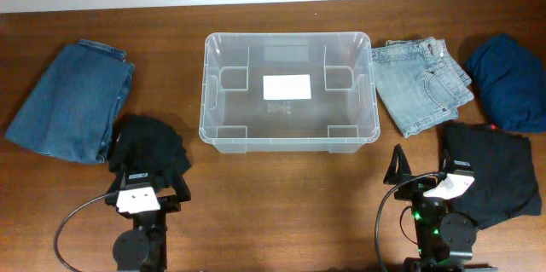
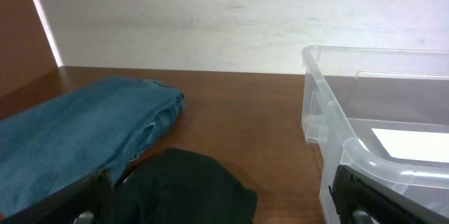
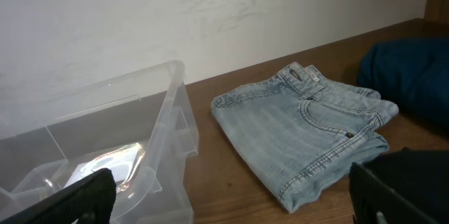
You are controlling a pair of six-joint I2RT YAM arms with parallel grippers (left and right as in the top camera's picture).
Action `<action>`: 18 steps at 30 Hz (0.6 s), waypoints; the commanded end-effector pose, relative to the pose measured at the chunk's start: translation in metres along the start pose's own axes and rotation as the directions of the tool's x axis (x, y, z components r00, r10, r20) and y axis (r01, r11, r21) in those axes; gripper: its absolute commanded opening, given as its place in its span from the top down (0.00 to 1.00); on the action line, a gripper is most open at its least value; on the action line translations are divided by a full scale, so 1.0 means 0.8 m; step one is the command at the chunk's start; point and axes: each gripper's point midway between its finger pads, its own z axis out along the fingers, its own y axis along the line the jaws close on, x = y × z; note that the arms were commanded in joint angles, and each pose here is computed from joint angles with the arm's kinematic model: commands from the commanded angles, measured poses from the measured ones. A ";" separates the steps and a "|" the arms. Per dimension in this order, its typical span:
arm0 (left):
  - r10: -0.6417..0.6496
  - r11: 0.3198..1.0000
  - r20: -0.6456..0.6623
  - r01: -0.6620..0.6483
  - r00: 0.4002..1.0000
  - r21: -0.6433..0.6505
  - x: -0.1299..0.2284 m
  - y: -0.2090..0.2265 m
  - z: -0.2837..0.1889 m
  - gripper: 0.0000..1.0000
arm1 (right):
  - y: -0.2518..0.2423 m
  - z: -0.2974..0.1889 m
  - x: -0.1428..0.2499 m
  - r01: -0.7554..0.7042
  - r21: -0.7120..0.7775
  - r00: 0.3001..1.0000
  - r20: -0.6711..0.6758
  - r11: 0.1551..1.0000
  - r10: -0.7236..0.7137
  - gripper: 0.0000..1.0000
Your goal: Pack container
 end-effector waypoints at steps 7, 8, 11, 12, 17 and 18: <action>0.012 1.000 0.002 -0.012 1.000 0.000 0.000 0.000 0.000 0.01 | 0.005 0.000 0.002 -0.004 -0.020 1.000 -0.004 1.000 0.004 0.02; 0.012 1.000 0.001 -0.012 1.000 0.000 0.001 0.000 0.000 0.01 | 0.005 0.000 0.001 -0.009 -0.022 1.000 -0.001 1.000 0.009 0.02; 0.012 1.000 0.001 -0.012 1.000 0.000 0.000 0.000 0.000 0.01 | 0.019 -0.001 -0.001 -0.061 -0.083 0.998 -0.004 0.995 0.061 0.02; 0.012 1.000 0.001 -0.012 1.000 0.000 0.000 0.000 0.000 0.01 | 0.019 -0.001 -0.002 -0.087 -0.084 0.996 -0.003 0.993 0.087 0.02; 0.012 1.000 0.001 -0.012 1.000 0.000 0.000 0.000 0.000 0.01 | 0.023 -0.007 -0.029 -0.232 -0.080 0.972 0.016 0.969 0.234 0.02; 0.012 1.000 0.001 -0.012 1.000 0.000 0.000 0.000 0.000 0.01 | 0.020 -0.008 -0.033 -0.247 -0.062 0.969 0.017 0.967 0.248 0.02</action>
